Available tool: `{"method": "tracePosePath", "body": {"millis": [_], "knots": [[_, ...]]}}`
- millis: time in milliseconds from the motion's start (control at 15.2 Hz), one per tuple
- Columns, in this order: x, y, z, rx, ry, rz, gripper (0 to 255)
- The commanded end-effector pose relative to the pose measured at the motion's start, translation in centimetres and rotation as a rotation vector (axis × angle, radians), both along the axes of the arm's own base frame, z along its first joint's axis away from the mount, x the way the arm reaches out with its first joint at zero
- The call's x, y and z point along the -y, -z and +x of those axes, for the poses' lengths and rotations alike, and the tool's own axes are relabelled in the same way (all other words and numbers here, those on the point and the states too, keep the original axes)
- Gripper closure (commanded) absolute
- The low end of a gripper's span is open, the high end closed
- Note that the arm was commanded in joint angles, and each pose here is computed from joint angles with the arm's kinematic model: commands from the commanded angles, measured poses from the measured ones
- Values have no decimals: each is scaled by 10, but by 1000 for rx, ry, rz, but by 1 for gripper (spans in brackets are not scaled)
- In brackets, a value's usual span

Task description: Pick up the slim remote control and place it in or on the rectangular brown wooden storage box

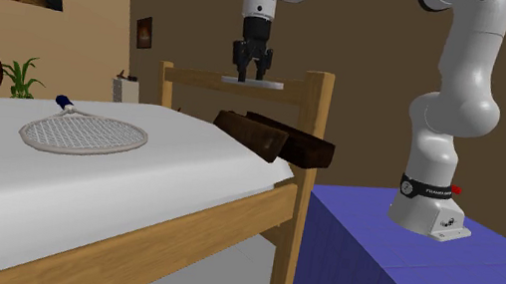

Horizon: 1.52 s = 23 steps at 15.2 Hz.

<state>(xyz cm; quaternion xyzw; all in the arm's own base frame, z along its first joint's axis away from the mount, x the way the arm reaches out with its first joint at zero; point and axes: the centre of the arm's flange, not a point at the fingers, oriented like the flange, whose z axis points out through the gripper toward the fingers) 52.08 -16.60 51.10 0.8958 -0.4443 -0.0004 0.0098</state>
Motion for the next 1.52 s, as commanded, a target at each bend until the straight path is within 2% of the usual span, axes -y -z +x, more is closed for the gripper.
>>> {"method": "tracePosePath", "body": {"millis": [0, 66, 1056, 1452], "knots": [[2, 0, -28, 1, 0, 0, 255], [6, -2, -49, 1, 0, 0, 255], [6, 77, -49, 1, 0, 0, 255], [6, 77, -49, 1, 0, 0, 255]]}}
